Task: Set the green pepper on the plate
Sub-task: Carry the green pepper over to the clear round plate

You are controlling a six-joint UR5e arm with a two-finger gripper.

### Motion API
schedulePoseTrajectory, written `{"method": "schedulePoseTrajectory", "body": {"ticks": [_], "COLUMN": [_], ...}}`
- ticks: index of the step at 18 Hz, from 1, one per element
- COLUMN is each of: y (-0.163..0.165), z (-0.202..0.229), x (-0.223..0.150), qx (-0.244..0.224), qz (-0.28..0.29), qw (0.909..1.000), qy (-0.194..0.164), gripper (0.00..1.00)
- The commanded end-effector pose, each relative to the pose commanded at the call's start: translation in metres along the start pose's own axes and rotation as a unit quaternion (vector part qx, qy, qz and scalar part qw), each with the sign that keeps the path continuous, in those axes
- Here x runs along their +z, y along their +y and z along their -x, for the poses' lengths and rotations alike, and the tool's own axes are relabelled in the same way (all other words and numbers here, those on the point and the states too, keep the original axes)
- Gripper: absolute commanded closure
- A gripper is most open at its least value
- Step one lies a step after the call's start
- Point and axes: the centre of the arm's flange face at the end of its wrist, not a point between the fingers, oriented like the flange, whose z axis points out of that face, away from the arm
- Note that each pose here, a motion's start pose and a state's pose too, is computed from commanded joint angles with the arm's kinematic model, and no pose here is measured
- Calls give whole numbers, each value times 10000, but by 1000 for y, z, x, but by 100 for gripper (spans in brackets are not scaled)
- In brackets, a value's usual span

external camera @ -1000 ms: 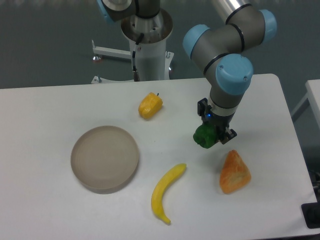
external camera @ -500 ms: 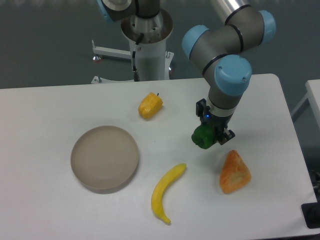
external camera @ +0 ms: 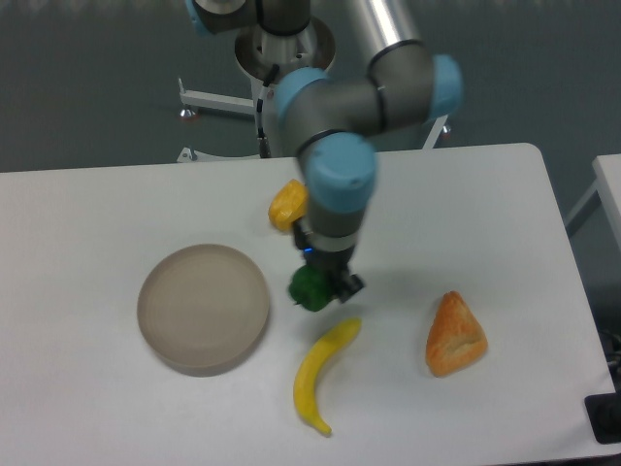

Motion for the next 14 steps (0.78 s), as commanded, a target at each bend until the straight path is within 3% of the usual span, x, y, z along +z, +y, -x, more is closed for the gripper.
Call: {"method": "schedulePoseTrajectory", "body": {"ticks": [4, 12, 13, 14], "y": [-34, -68, -70, -75], "z": [-32, -63, -64, -63], "x": [25, 46, 47, 51], "qx": [-524, -496, -479, -440], "qz": [-423, -277, -284, -316], "qw": [9962, 9960, 9961, 9966], "qy": [560, 690, 679, 622], "gripper": [88, 75, 62, 29]}}
